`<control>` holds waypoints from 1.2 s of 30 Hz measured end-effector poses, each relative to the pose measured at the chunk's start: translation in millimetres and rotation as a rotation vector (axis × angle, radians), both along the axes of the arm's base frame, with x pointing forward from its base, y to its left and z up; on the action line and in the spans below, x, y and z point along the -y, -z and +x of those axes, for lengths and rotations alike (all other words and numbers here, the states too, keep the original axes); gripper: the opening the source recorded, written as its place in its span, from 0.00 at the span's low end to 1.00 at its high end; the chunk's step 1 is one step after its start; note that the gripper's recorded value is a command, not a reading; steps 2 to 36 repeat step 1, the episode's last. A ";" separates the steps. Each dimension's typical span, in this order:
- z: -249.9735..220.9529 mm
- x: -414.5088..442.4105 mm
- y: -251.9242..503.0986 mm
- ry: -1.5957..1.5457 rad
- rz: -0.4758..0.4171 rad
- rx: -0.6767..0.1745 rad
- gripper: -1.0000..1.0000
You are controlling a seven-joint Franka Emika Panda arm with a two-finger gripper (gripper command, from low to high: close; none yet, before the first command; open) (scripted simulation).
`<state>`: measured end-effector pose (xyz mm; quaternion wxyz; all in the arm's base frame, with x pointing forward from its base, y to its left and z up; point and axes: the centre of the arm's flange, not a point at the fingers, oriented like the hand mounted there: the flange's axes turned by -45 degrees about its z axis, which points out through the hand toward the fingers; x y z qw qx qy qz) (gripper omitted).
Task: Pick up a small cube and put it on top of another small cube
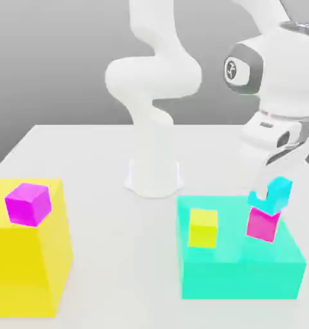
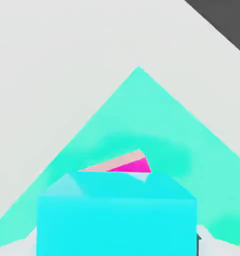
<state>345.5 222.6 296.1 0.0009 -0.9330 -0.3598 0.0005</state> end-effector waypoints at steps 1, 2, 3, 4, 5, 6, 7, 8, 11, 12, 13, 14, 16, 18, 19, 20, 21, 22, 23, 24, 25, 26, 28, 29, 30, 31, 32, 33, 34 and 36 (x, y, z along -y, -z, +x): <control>0.0 0.0 0.0 0.000 0.000 0.000 1.00; 0.0 0.0 0.0 0.000 0.000 0.000 1.00; 0.0 0.0 0.0 0.000 0.000 0.000 1.00; 0.0 0.0 0.0 0.000 0.000 0.000 1.00; 0.0 0.0 0.0 0.000 0.000 0.000 1.00; 0.0 0.0 0.0 0.000 0.000 0.000 1.00; 0.0 0.0 0.0 0.000 0.000 0.000 1.00; 0.0 0.0 0.0 0.000 0.000 0.000 1.00; 0.0 0.0 0.0 0.000 0.000 0.000 1.00; 0.0 0.0 0.0 0.000 0.000 0.000 1.00; 0.0 0.0 0.0 0.000 0.000 0.000 1.00; 0.0 0.0 0.0 0.000 0.000 0.000 1.00; 0.0 0.0 0.0 0.000 0.000 0.000 1.00; 0.0 0.0 0.0 0.000 0.000 0.000 1.00; 0.0 0.0 0.0 0.000 0.000 0.000 1.00; 0.0 0.0 0.0 0.000 0.000 0.000 1.00; 0.0 0.0 0.0 0.000 0.000 0.000 1.00; 0.0 0.0 0.0 0.000 0.000 0.000 1.00; 0.0 0.0 0.0 0.000 0.000 0.000 1.00; 0.0 0.0 0.0 0.000 0.000 0.000 1.00; 0.0 0.0 0.0 0.000 0.000 0.000 1.00; 0.0 0.0 0.0 0.000 0.000 0.000 1.00; 0.0 0.0 0.0 0.000 0.000 0.000 1.00; 0.0 0.0 0.0 0.000 0.000 0.000 1.00; 0.0 0.0 0.0 0.000 0.000 0.000 1.00; 0.0 0.0 0.0 0.000 0.000 0.000 1.00; 0.0 0.0 0.0 0.000 0.000 0.000 1.00; 0.0 0.0 0.0 0.000 0.000 0.000 1.00; 0.0 0.0 0.0 0.000 0.000 0.000 1.00; 0.0 0.0 0.0 0.000 0.000 0.000 1.00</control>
